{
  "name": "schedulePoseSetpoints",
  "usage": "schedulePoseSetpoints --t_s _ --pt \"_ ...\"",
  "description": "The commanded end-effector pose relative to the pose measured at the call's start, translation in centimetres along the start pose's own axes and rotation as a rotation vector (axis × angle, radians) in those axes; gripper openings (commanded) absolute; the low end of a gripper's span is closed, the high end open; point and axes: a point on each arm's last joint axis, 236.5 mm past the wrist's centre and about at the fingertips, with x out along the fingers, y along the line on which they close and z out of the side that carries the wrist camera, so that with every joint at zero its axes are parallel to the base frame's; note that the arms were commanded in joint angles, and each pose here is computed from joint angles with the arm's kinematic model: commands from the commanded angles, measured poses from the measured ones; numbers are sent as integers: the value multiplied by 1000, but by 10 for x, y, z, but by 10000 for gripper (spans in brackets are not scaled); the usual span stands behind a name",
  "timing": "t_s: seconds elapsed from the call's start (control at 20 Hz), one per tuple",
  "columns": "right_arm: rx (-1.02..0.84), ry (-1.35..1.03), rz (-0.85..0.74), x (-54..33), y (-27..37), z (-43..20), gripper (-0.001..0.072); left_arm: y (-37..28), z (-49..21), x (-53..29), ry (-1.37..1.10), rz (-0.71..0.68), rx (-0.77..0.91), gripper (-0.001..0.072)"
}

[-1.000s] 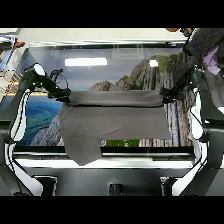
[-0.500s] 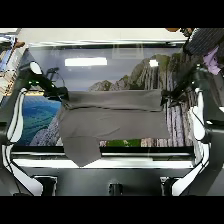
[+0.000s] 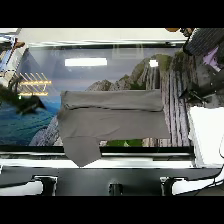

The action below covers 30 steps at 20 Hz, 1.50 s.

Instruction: Fold the clothes and pants, and hang the long-sleeved shirts on hangers.

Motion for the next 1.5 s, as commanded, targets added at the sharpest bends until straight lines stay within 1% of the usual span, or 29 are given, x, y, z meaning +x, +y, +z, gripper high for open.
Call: schedulePoseSetpoints --t_s 0.0,0.1,0.2,0.4,0.6,0.75,0.9,1.1,1.3,1.35,1.45 --pt "40 21 101 17 5 -25 482 14 -90 37 42 -56 -104 543" --pt "54 53 118 30 8 -39 481 1 -130 64 67 -137 -135 543" --pt "57 81 127 35 12 -51 481 -8 -155 83 84 -198 -160 543" --pt "32 62 128 25 24 -57 481 -3 -189 109 151 -205 -191 542" --pt "6 12 111 6 31 -58 480 0 -191 116 144 -200 -191 541" --pt "-9 -15 107 -3 36 -59 480 -6 -184 116 119 -227 -185 535" --pt "-17 -28 105 -9 39 -60 480 -11 -180 121 105 -217 -156 535" --pt "-23 -37 104 -12 40 -60 481 -21 -188 133 146 -201 -95 535" --pt "-23 -30 105 -12 41 -62 480 -21 -192 141 177 -192 -99 532" --pt "-23 -29 105 -12 41 -62 481 -20 -192 142 178 -191 -101 510" --pt "-24 -24 106 -12 41 -64 481 -20 -192 143 181 -191 -103 315"
